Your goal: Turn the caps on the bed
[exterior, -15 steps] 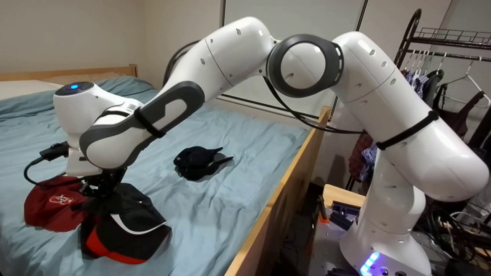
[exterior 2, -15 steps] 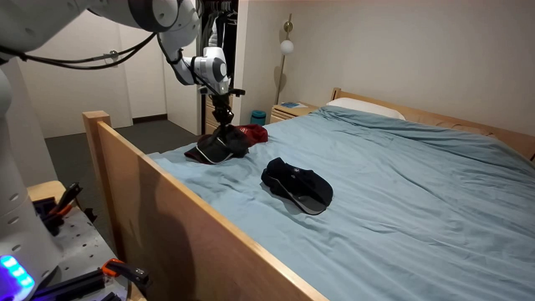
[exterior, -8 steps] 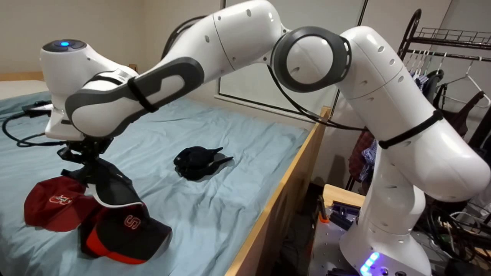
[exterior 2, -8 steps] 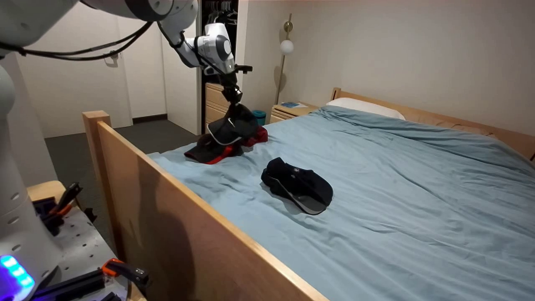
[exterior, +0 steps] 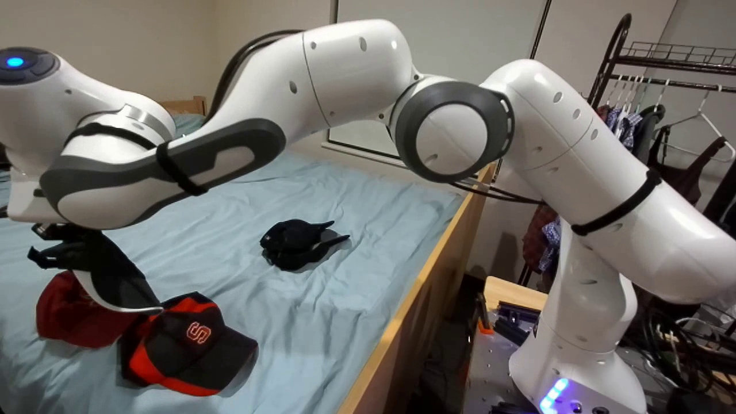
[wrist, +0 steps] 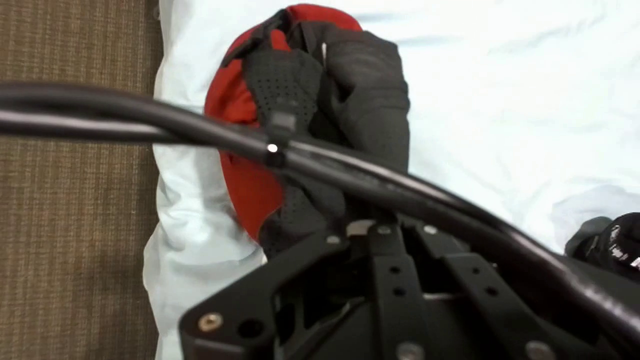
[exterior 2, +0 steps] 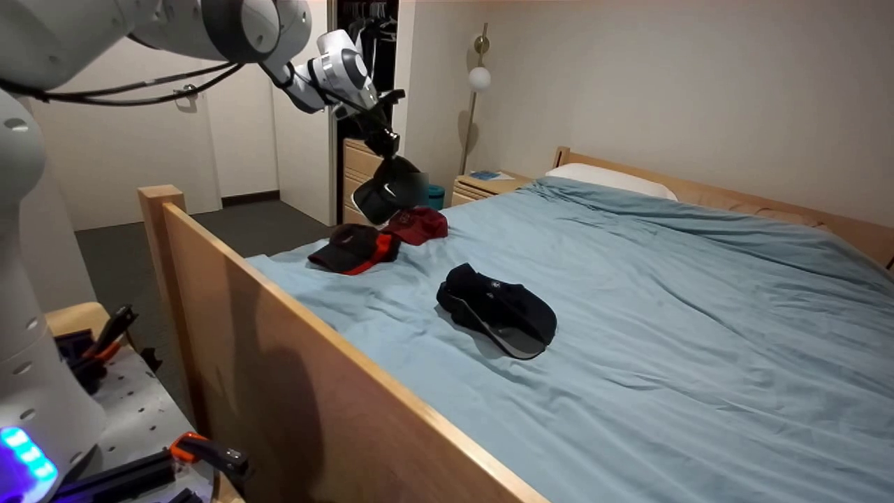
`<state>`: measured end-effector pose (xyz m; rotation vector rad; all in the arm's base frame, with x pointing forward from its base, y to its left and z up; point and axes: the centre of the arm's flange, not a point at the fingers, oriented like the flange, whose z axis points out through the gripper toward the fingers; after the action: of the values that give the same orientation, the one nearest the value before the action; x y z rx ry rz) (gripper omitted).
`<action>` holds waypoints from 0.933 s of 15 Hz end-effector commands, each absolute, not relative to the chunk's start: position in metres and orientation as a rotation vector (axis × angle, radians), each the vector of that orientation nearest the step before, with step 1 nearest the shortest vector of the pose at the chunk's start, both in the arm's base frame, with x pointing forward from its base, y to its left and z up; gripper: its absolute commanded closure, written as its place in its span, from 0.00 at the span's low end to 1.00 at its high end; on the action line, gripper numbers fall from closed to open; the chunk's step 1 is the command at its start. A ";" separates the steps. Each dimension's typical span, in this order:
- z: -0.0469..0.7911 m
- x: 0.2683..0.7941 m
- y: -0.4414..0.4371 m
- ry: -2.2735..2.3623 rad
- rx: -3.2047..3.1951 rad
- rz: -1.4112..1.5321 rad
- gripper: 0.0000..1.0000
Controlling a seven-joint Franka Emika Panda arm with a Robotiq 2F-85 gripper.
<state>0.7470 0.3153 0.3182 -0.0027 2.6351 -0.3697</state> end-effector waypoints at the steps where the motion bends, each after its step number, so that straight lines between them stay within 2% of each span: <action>1: 0.316 0.787 0.331 2.557 0.019 -0.502 0.96; 8: 0.298 0.802 0.332 2.311 -0.088 -0.839 0.96; 14: 0.250 0.799 0.332 2.215 -0.152 -0.982 0.96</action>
<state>0.7698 0.3167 0.2684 -0.1646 2.2920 -0.9096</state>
